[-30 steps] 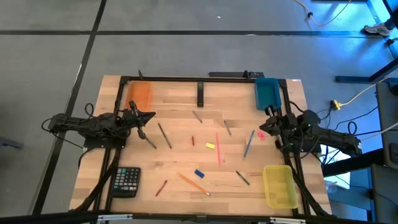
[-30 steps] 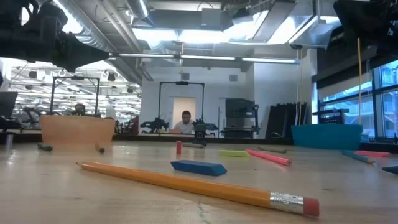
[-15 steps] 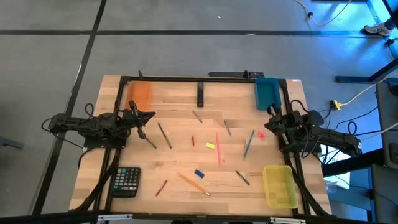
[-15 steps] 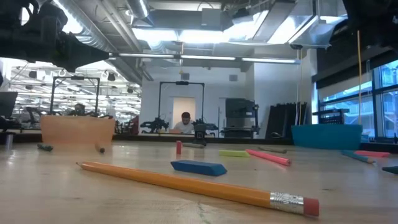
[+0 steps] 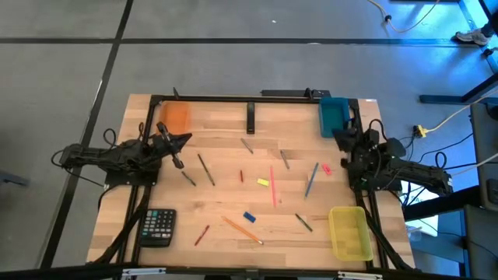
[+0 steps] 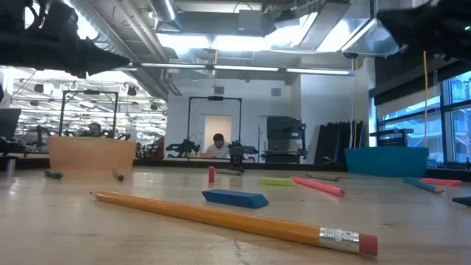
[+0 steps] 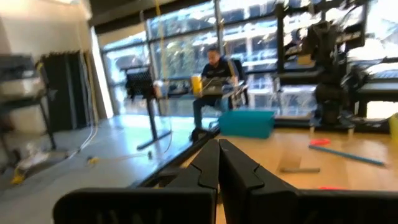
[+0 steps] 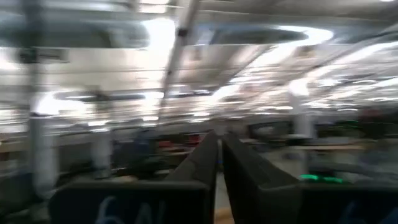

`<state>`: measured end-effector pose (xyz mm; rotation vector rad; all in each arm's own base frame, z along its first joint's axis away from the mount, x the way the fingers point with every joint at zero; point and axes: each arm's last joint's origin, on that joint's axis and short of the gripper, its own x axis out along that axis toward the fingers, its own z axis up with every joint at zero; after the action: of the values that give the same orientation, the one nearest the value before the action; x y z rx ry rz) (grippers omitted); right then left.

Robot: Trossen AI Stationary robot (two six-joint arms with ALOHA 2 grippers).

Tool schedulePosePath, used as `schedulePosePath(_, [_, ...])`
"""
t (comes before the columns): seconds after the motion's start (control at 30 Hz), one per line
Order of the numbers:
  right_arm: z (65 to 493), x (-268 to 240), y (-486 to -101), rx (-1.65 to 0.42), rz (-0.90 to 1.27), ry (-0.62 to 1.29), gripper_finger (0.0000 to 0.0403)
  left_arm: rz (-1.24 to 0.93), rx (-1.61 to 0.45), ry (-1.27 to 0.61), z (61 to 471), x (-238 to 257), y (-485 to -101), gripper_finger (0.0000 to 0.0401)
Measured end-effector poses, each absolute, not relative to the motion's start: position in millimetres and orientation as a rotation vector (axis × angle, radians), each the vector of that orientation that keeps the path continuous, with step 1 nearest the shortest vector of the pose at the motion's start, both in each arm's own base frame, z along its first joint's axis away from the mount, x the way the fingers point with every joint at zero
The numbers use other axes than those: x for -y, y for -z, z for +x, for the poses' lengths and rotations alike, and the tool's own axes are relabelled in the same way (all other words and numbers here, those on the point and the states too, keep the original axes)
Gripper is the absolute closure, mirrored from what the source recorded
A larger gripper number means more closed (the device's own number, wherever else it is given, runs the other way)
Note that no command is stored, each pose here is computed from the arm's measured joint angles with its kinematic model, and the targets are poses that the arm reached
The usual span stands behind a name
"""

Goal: Sort crayons/erasers/pens/pencils in bins
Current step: Put the left gray crayon into the orange bin

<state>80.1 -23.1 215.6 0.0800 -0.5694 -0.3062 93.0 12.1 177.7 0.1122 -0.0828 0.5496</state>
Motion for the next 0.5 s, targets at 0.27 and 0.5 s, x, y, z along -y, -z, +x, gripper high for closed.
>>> schedulePosePath(0.27, [83.6, 40.7, -205.2, 0.510, 0.228, 0.782, 0.0375, 0.105, 0.023, -0.639, 92.1, -16.3, -171.9, 0.0357])
schedulePosePath(0.5, [94.7, 52.0, -195.6, 0.413, 0.243, 0.849, 0.0375, 0.093, 0.006, -0.687, 90.7, -17.4, -172.6, 0.0314])
